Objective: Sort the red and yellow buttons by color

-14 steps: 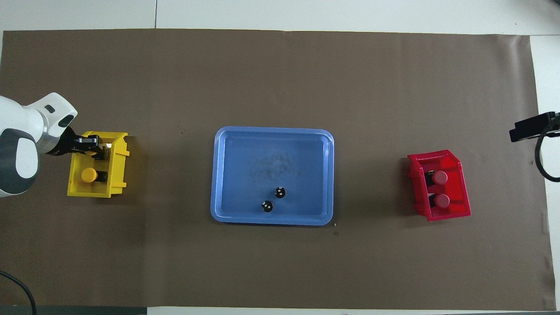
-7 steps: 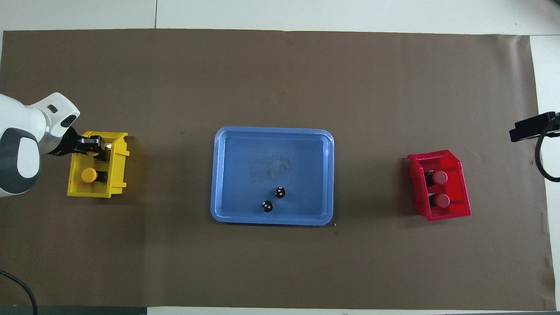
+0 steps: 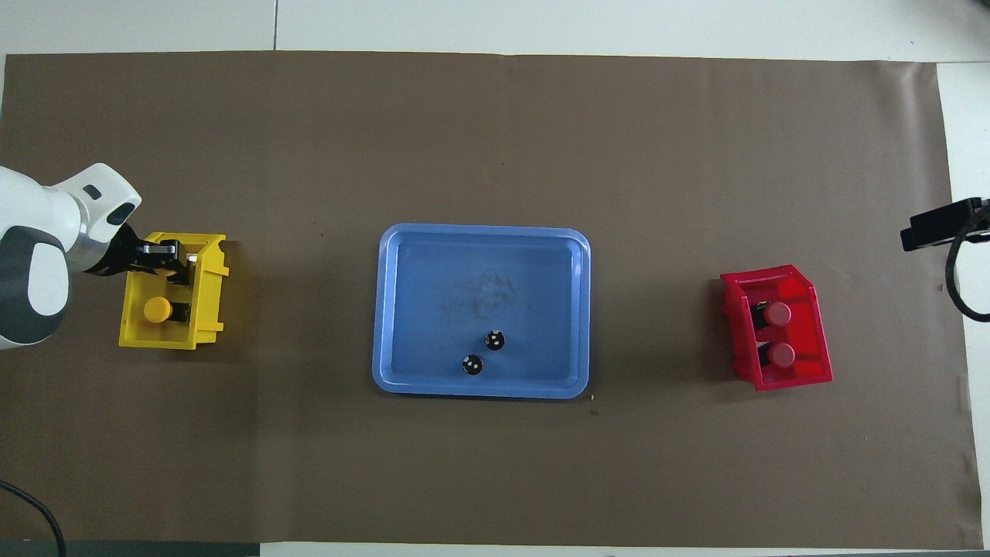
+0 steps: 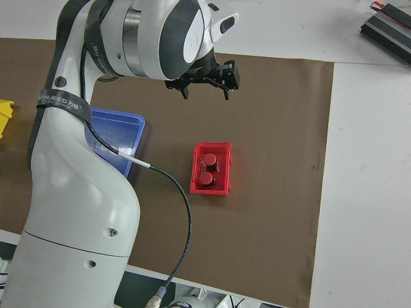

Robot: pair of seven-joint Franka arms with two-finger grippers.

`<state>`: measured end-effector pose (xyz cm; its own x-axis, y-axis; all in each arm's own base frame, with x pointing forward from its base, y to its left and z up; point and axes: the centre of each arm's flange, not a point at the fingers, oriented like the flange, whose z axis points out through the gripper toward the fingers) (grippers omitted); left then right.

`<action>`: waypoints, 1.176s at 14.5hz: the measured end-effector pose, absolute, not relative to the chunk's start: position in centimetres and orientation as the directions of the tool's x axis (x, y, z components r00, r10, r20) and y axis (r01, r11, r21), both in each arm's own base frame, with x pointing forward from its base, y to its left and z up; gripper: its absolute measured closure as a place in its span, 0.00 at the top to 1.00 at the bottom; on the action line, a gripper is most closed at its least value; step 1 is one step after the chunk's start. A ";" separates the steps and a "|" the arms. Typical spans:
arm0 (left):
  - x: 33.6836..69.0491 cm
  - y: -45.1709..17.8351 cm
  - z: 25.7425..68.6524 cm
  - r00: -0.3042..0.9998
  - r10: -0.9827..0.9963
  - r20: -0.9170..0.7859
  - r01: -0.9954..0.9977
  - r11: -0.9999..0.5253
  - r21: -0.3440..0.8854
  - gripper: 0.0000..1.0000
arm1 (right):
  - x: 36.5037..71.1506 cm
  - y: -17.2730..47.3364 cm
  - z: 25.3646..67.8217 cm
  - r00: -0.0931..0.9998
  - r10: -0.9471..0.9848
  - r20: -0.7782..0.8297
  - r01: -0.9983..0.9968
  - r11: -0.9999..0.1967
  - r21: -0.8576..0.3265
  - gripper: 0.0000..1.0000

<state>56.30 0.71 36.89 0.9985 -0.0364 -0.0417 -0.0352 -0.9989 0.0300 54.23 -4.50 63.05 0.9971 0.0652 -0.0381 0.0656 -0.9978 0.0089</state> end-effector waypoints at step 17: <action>56.0 0.7 36.3 0.998 -0.036 -0.050 -0.035 -0.999 0.031 0.41 | 54.2 -4.5 63.0 0.997 0.065 -0.038 0.066 -0.998 0.009 1.00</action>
<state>56.03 0.68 36.34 0.9981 -0.0363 -0.0501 -0.0348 -0.9989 0.0309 54.23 -4.50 63.05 0.9971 0.0653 -0.0381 0.0657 -0.9978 0.0089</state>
